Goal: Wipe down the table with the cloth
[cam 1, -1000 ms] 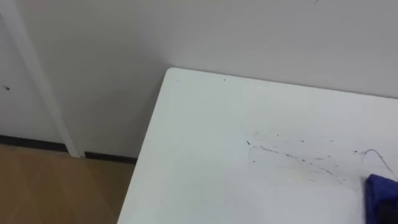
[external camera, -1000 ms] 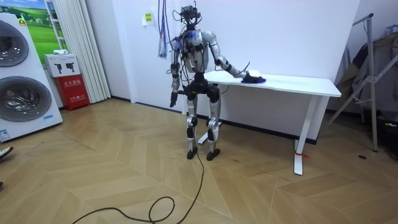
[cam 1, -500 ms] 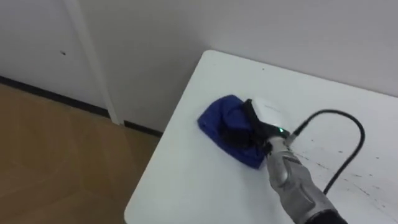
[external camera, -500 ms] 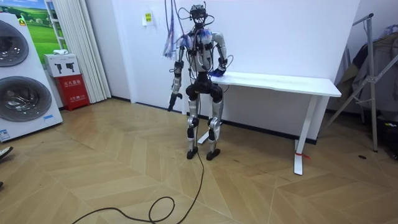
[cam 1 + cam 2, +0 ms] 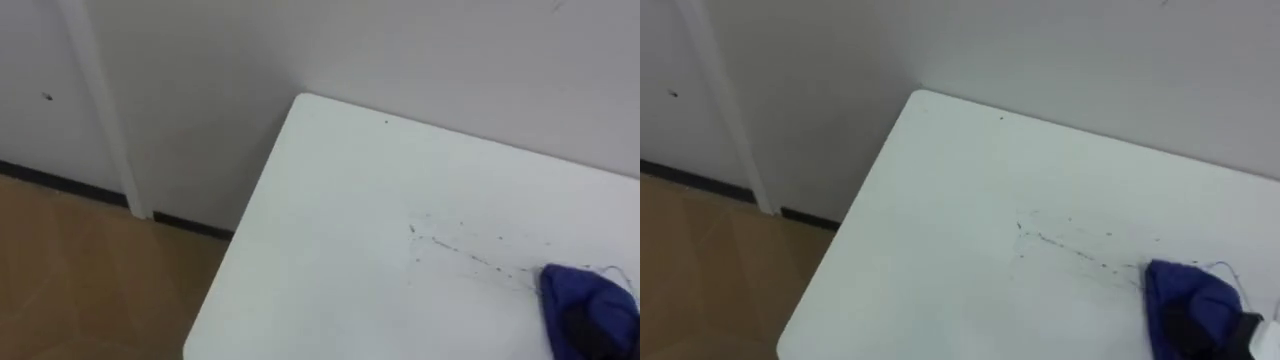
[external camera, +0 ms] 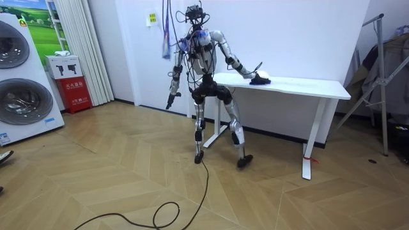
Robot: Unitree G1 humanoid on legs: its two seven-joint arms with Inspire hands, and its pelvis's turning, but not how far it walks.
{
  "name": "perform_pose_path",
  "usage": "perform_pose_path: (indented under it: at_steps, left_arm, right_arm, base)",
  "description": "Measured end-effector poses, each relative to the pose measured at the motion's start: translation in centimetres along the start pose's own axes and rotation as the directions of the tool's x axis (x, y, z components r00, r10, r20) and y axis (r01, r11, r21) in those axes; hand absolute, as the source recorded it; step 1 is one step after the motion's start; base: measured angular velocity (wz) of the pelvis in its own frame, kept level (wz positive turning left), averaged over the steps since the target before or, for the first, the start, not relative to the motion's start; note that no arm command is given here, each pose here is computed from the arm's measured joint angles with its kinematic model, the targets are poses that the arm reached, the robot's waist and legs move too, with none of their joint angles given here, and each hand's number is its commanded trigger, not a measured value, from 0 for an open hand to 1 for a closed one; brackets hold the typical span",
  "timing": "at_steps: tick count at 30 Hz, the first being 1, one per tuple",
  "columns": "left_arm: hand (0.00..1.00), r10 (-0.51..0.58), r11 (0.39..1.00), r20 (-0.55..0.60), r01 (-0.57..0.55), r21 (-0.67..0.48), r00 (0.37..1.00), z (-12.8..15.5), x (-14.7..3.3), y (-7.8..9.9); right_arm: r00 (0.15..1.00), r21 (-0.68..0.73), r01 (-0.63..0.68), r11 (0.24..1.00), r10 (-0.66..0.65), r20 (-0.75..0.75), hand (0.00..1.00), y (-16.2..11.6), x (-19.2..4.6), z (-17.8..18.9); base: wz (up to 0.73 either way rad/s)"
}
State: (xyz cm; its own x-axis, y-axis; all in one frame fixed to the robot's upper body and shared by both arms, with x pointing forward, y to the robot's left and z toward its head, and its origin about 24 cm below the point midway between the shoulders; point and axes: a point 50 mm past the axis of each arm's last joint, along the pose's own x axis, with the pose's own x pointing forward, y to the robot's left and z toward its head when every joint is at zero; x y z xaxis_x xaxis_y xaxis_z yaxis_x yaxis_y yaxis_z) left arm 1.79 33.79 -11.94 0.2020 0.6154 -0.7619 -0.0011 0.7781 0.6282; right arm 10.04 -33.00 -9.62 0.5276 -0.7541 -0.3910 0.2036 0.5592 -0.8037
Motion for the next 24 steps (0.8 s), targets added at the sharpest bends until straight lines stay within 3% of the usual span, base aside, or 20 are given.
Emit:
perform_pose_path:
  at_steps: [4, 7, 9, 12, 14, 17, 19, 20, 21, 24]
  left_arm:
    - [0.0, -0.074, 0.996, 0.031, 0.072, 0.045, 0.997, 0.6, -0.2, -1.3]
    - [0.0, -0.138, 0.988, 0.067, 0.133, 0.076, 0.988, 1.4, -0.5, -2.9]
    - [0.0, -0.215, 0.975, 0.103, 0.207, 0.087, 0.971, 2.1, -1.2, -5.4]
    - [0.0, -0.275, 0.958, 0.112, 0.263, 0.113, 0.955, 1.8, -1.7, -6.3]
    - [0.0, -0.271, 0.958, 0.07, 0.262, 0.121, 0.96, 0.3, -1.8, -5.9]
    - [0.0, -0.281, 0.957, -0.033, 0.283, 0.068, 0.959, -3.1, -2.3, -5.5]
    - [0.0, -0.285, 0.956, -0.087, 0.289, 0.042, 0.955, -4.8, -2.7, -5.3]
    - [0.0, -0.278, 0.959, -0.107, 0.281, 0.019, 0.955, -5.3, -2.6, -5.0]
    - [0.0, -0.274, 0.961, -0.132, 0.275, -0.008, 0.953, -5.8, -2.6, -5.0]
    - [0.0, -0.234, 0.972, -0.158, 0.227, -0.062, 0.959, -6.5, -2.5, -4.2]
  right_arm:
    - [0.992, -0.057, -0.064, 0.996, 0.07, 0.103, 1.0, 0.7, 0.3, 2.9]
    - [0.936, -0.182, -0.054, 0.982, 0.113, 0.333, 1.0, 1.2, 0.6, 10.5]
    - [0.821, -0.27, 0.019, 0.963, 0.139, 0.554, 1.0, 1.0, -0.1, 18.0]
    - [0.688, -0.302, 0.08, 0.95, 0.167, 0.706, 1.0, 0.4, -1.4, 25.0]
    - [0.652, -0.272, 0.099, 0.957, 0.144, 0.745, 1.0, -0.5, -1.6, 27.3]
    - [0.695, -0.295, 0.07, 0.953, 0.166, 0.7, 1.0, -1.1, 0.2, 26.1]
    - [0.776, -0.343, 0.043, 0.938, 0.185, 0.603, 1.0, -0.8, 1.9, 22.7]
    - [0.84, -0.358, -0.007, 0.934, 0.199, 0.505, 1.0, -0.4, 2.9, 19.4]
    - [0.878, -0.226, -0.064, 0.972, 0.163, 0.451, 1.0, -0.5, 3.2, 16.6]
    - [0.941, -0.087, -0.056, 0.995, 0.082, 0.327, 1.0, -1.3, 3.4, 10.6]
  base:
    - [-0.1]
    - [-0.25]
    - [-0.24]
    - [0.26]
    - [0.56]
    - [0.48]
    - [0.26]
    - [0.3]
    - [0.28]
    - [0.71]
